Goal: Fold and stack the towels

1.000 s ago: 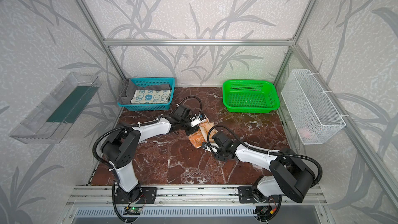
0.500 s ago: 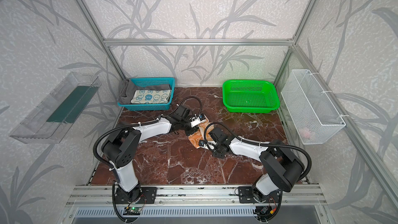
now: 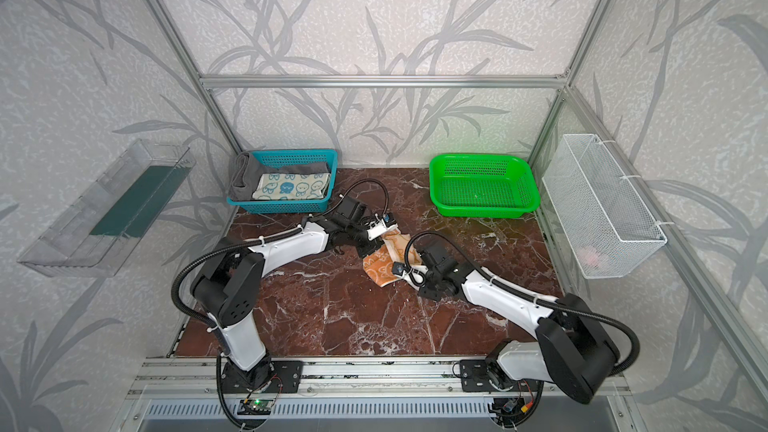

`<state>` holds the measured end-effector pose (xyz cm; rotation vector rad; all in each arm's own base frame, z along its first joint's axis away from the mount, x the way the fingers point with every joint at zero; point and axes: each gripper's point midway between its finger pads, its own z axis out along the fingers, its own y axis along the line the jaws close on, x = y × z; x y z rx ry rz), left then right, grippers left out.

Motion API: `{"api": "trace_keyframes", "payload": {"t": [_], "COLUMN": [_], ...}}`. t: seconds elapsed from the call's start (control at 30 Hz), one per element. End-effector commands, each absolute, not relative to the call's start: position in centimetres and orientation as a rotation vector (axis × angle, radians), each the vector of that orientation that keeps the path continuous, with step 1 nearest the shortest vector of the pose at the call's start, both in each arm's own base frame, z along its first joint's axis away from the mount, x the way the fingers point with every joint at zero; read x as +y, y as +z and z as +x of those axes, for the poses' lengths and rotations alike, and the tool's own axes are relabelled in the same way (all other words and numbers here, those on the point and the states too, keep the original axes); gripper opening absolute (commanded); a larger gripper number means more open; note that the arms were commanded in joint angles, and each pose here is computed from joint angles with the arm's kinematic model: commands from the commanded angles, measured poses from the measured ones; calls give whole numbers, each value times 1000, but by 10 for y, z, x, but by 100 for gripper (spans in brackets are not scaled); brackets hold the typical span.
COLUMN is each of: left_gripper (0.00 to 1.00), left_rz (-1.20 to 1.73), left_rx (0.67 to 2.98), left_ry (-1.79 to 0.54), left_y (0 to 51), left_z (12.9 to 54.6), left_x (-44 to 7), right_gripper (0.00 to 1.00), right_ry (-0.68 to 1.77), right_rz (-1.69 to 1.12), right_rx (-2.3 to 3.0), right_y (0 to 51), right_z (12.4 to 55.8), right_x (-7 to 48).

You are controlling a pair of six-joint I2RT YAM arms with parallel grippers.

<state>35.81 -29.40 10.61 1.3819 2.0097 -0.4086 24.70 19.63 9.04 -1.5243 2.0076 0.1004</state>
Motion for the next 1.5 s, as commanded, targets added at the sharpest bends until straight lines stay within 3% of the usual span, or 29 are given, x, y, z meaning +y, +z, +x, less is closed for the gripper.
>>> {"api": "trace_keyframes", "payload": {"t": [0.0, 0.13, 0.23, 0.47, 0.8, 1.0, 1.17, 1.3, 1.47], "left_gripper": [0, 0, 0, 0, 0, 0, 0, 0, 0], "left_rz": [1292, 1205, 1164, 1150, 1098, 1007, 898, 851, 836], "left_rx": [1914, 1814, 1767, 1857, 1867, 1952, 2012, 2047, 2093], "left_ry": [-395, -364, -383, -411, -457, -405, -257, -205, -176], "left_y": [169, 224, 251, 212, 199, 169, 154, 148, 133], "left_z": [360, 357, 349, 341, 355, 380, 400, 401, 398], "left_x": [-290, -280, -275, -269, -299, -311, -286, -266, -252], "right_gripper": [0, 0, 0, 8, 21, 16, 1, 0, 0], "right_ry": [217, 204, 212, 392, 424, 627, 867, 983, 995], "right_rz": [-1368, -1286, -1261, -1109, -982, -924, -500, -215, -93], "right_rx": [1967, 1917, 1887, 1946, 1968, 2066, 2267, 2354, 2446], "right_y": [151, 205, 218, 196, 179, 167, 140, 110, 85], "right_z": [256, 262, 260, 245, 236, 240, 265, 279, 287], "right_x": [197, 187, 187, 193, 184, 208, 226, 244, 274]}}
